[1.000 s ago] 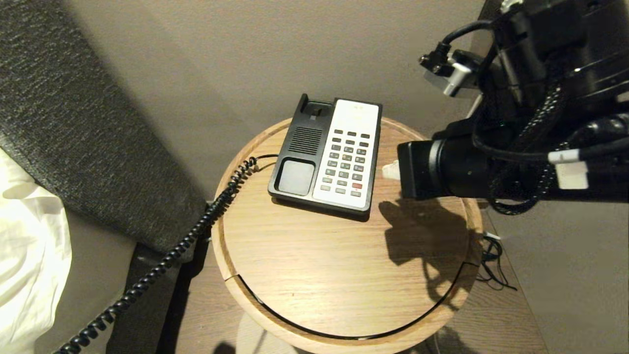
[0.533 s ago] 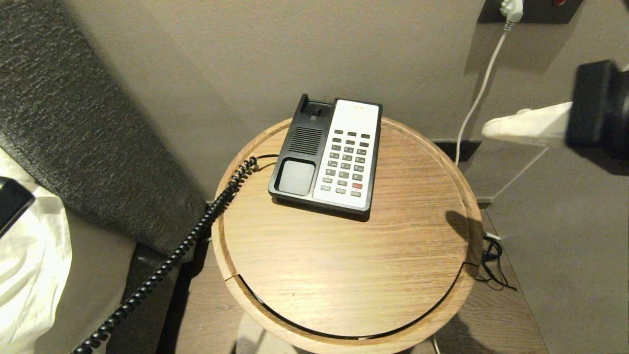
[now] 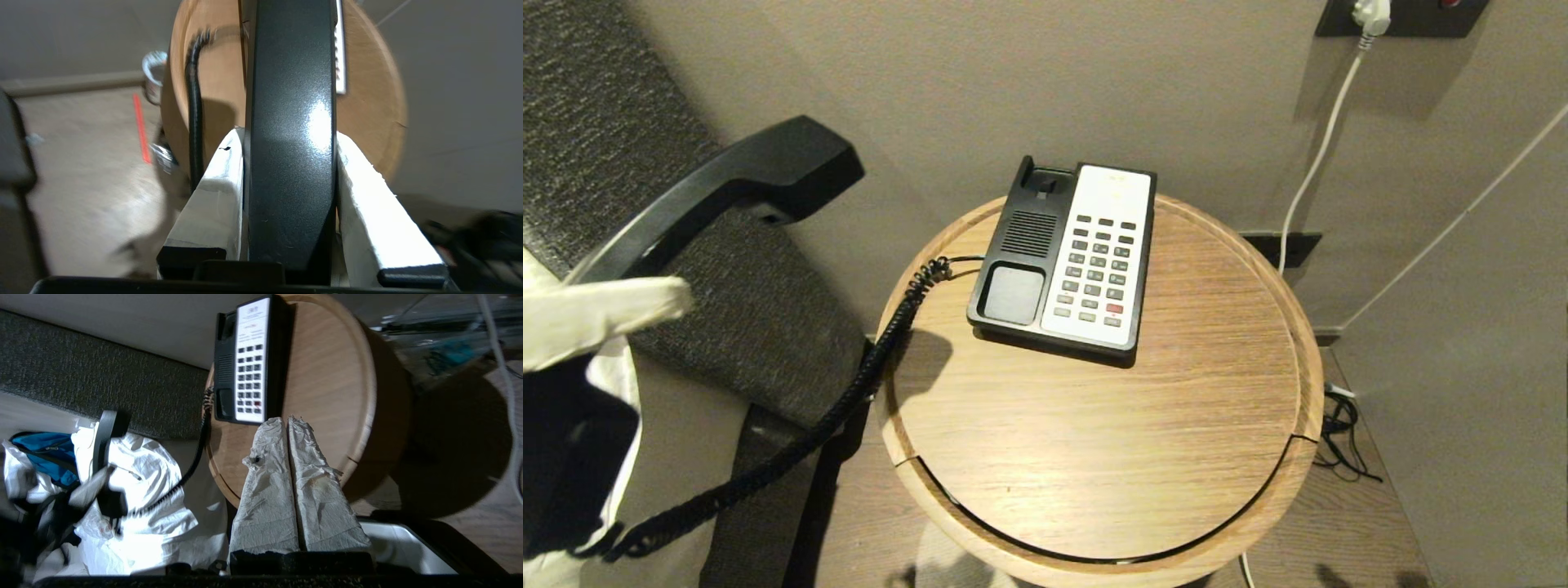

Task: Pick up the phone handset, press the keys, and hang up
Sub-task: Put the handset back

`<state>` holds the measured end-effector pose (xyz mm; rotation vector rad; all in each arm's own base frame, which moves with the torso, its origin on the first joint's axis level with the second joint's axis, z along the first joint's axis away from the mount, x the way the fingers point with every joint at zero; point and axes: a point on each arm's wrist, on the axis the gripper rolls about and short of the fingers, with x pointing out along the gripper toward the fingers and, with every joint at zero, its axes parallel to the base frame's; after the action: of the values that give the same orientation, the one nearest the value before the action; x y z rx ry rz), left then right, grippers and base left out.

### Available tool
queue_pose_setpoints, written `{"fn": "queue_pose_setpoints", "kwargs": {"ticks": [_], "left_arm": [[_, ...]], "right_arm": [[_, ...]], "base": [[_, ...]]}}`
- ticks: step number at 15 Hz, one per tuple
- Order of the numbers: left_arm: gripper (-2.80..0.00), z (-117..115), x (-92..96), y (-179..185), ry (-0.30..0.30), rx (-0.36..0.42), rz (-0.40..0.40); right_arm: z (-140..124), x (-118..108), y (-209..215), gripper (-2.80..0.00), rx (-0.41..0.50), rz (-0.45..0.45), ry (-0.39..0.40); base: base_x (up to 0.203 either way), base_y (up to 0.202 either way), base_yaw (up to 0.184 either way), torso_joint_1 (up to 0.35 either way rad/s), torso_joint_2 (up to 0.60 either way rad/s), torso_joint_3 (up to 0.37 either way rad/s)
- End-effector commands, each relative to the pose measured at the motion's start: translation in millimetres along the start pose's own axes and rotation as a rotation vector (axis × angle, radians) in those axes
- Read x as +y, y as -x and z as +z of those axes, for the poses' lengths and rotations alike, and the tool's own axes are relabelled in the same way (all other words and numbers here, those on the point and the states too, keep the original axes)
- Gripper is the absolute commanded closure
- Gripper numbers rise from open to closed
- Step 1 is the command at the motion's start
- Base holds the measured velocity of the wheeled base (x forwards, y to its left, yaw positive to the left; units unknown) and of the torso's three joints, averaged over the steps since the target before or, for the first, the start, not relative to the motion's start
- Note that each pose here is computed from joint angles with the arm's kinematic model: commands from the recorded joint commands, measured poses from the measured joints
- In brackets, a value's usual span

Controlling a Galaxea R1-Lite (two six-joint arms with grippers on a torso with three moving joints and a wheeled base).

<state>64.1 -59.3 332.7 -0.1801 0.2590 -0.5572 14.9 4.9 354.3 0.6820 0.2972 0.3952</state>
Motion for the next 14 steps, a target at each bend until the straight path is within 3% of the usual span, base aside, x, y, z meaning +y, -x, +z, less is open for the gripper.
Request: {"fn": "queue_pose_setpoints", "kwargs": {"ticks": [1, 3, 6, 14], "left_arm": [[0.0, 13.9, -21.6, -72.2, -0.097, 0.103, 0.045], [0.0, 21.6, -36.7, -103.3, -0.151, 0.109, 0.082], [0.0, 31.9, -54.9, -140.9, -0.185, 0.097, 0.139], [0.0, 31.3, -68.7, -223.2, -0.198, 0.099, 0.284]], "right_arm": [[-1.4, -21.4, 42.2, 0.0, -0.045, 0.041, -0.022], [-0.3, -22.3, 45.8, 0.0, -0.044, 0.052, 0.001], [-11.3, -25.9, 32.5, 0.0, 0.007, 0.05, 0.007], [-13.1, -29.5, 35.9, 0.0, 0.026, 0.091, 0.004]], "base": [[0.0, 0.0, 0.0, 0.0, 0.0, 0.0], [0.0, 0.0, 0.0, 0.0, 0.0, 0.0], [0.0, 0.0, 0.0, 0.0, 0.0, 0.0], [0.0, 0.0, 0.0, 0.0, 0.0, 0.0]]}}
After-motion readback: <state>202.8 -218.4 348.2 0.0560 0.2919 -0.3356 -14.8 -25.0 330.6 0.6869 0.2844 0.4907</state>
